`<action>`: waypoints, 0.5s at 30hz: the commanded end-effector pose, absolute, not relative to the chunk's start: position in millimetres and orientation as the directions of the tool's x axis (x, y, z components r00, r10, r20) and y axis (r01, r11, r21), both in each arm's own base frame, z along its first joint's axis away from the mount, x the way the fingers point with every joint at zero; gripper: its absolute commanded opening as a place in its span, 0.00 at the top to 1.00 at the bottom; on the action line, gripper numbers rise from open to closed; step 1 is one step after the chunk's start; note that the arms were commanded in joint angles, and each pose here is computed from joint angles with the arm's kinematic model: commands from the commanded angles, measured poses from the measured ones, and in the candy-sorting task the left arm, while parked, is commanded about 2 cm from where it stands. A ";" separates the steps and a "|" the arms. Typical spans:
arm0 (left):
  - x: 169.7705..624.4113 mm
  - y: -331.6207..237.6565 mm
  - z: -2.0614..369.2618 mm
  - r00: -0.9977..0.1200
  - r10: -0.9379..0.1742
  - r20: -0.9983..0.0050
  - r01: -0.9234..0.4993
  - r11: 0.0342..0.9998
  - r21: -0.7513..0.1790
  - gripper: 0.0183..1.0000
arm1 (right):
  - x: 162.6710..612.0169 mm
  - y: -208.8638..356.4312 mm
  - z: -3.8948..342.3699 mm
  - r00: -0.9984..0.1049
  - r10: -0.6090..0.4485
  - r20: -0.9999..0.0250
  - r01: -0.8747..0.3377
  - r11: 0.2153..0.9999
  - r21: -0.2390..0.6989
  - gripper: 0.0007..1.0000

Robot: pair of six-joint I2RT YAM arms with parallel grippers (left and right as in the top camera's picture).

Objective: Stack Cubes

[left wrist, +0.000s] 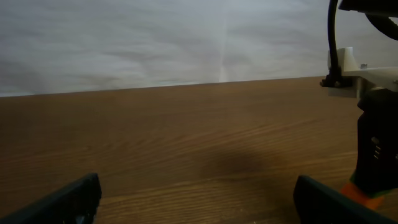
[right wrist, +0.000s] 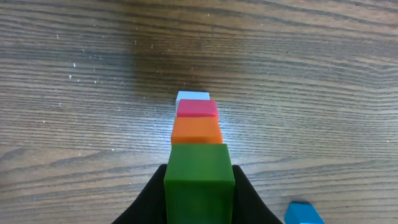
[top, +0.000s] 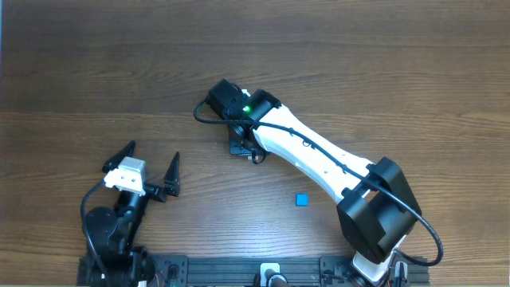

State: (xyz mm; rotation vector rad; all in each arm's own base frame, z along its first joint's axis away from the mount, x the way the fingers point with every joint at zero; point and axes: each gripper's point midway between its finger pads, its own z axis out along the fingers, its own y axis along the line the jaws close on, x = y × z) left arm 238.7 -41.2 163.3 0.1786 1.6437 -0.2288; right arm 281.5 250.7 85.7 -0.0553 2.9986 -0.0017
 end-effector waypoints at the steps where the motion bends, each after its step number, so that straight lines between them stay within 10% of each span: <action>1: 238.1 -43.9 162.4 -0.080 -0.009 -0.997 0.267 0.963 -0.030 0.00 | 285.4 247.6 80.8 -0.988 -0.028 -0.154 -0.024 0.999 -0.029 0.98; 15: 238.1 -43.9 162.4 -0.080 -0.009 -0.997 0.267 0.963 -0.030 0.00 | 284.5 247.2 76.7 -0.988 -0.029 -0.152 -0.025 0.999 -0.029 0.97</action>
